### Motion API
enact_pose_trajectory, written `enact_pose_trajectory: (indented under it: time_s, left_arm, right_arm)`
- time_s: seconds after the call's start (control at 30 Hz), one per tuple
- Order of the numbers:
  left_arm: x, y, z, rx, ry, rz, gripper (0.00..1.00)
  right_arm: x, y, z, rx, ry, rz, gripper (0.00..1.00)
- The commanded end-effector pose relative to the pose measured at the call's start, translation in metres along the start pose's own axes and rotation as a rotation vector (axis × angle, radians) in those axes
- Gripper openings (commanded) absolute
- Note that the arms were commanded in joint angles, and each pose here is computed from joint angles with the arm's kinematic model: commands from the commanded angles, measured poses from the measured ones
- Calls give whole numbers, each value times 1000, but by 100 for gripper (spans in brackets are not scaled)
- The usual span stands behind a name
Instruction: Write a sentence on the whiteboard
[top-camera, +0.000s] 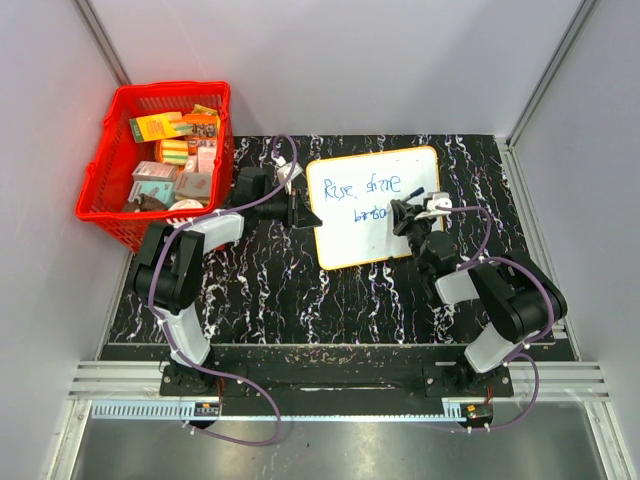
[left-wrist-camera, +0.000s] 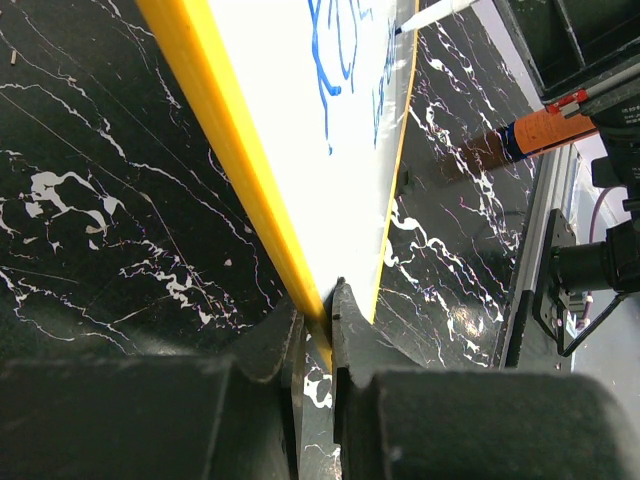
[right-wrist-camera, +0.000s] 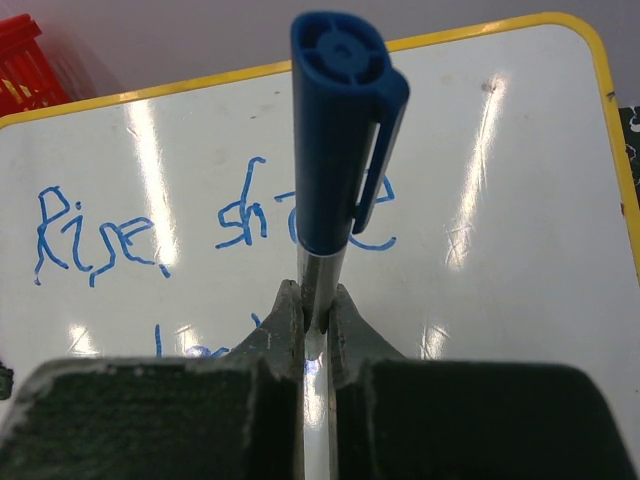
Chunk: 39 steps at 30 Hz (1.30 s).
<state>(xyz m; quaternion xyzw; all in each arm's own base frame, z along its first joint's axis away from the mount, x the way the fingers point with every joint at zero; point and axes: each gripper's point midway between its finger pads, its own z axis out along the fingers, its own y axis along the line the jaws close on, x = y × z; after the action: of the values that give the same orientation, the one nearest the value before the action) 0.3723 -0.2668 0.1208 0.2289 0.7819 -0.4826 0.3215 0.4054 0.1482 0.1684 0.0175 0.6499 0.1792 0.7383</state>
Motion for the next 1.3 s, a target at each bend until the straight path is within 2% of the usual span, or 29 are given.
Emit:
enact_pose_trajectory:
  time_s: [0.0,0.8,1.0,1.13,1.27]
  left_arm:
    - [-11,24,1,-112,-33,171,0]
    - [-11,23,2,-112,-29,179,0]
    - [-11,24,3,-114,-26,178,0]
    - [-10,24,2,-115,-24,178,0]
    - [-10,24,2,-120,-22,178,0]
  right_arm:
    - [-31,6,-5,-25,-142,43,0]
    - [-5,25,-14,-132,-49,152,0]
    - [-36,30,-20,-148,-121,153,0]
    - [-74,32,-26,-151,-221,133,0]
    - [-88,33,-21,-142,-254,101,0]
